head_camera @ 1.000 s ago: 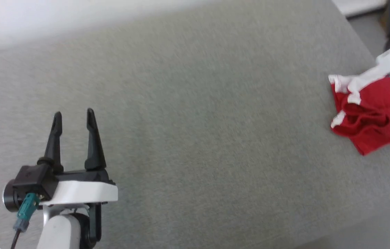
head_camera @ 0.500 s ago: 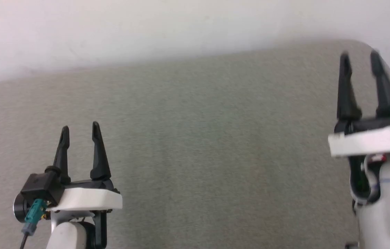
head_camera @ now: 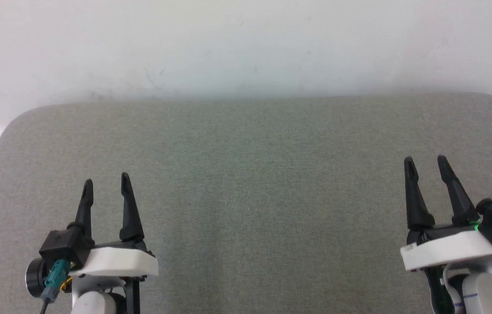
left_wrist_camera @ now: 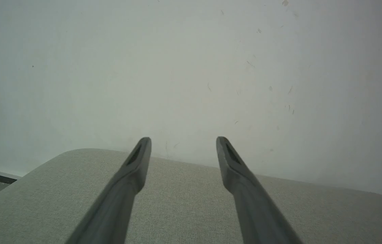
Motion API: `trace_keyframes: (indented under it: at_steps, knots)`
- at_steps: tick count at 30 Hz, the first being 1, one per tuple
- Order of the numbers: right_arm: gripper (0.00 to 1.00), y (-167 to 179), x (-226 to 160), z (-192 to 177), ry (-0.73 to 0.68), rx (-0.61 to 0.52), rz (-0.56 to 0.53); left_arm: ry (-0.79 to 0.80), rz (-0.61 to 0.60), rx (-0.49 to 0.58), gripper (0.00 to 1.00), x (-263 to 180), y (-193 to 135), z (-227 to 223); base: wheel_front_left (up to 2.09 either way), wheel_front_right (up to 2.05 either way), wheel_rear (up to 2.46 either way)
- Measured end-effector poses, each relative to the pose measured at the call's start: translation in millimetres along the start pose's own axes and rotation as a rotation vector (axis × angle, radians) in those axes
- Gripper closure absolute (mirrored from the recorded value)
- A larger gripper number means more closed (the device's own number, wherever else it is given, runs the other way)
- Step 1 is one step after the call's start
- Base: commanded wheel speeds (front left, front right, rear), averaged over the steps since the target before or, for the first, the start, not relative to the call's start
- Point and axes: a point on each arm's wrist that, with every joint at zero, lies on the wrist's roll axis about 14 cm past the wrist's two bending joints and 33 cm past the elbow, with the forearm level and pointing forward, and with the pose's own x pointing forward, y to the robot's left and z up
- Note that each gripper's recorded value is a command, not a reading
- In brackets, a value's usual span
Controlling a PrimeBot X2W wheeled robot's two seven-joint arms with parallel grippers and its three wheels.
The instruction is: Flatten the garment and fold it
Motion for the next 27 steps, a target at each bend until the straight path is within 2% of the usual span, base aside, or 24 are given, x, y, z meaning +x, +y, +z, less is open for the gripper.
trace_keyframes:
  at_steps: [15, 16, 27]
  knots:
    - [0.0, -10.7, -31.6, -43.9, 0.148, 0.005, -0.039, 0.142, -0.018, 0.008, 0.0, -24.6, -5.4, -42.9, 0.0, 0.0, 0.0]
    - [1.0, -11.3, -32.0, -44.6, 0.15, 0.008, -0.042, 0.149, -0.019, 0.008, 1.0, -25.7, -5.8, -45.0, 0.0, 0.0, 0.0]
    - [1.0, -10.8, -32.4, -45.6, 0.158, 0.007, -0.04, 0.16, -0.018, 0.009, 1.0, -25.8, -5.6, -47.0, 0.0, 0.0, 0.0]
